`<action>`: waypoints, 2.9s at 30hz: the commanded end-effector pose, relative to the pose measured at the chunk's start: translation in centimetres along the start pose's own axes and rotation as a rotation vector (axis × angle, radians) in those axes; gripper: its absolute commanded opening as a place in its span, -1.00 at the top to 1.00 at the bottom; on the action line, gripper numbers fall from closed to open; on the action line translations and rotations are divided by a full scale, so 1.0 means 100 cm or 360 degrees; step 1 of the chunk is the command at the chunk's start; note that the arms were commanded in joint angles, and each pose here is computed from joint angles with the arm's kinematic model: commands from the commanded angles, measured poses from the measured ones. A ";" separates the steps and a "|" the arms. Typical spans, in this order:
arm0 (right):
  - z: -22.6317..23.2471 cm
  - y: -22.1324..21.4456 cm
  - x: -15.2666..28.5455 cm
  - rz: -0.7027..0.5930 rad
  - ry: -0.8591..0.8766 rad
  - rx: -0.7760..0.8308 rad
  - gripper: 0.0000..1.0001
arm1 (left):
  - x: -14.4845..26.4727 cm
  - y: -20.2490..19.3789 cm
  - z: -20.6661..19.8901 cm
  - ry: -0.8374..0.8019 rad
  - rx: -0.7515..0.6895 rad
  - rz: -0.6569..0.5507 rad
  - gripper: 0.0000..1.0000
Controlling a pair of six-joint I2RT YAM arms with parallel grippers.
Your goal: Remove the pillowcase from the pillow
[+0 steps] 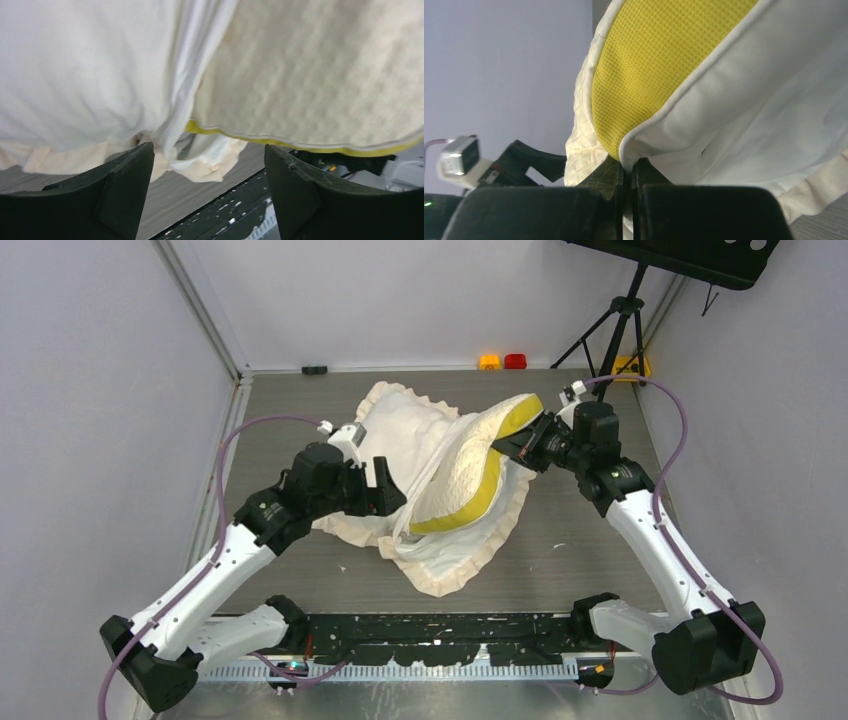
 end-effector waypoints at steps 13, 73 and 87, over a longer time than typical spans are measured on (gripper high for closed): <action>0.042 -0.048 -0.016 0.0204 0.0220 0.0237 1.00 | 0.000 0.026 -0.110 -0.0302 -0.0479 0.0119 -0.99; -0.023 -0.026 0.017 -0.0370 -0.0205 0.0644 -0.93 | 0.120 0.104 -0.073 0.0041 -0.0491 -0.0416 1.00; 0.033 0.021 -0.038 -0.0183 0.0575 0.0722 -0.97 | 0.184 0.130 -0.078 0.0010 -0.0504 -0.0668 1.00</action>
Point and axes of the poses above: each gripper's point midway between its finger pads, its own x axis back along the fingers, its own z axis along the line the jaws close on, y = z × x, the point moved 3 cm from there along x, back along the fingers, and after that the axes turned 5 degrees about x, right-handed, at the moved point
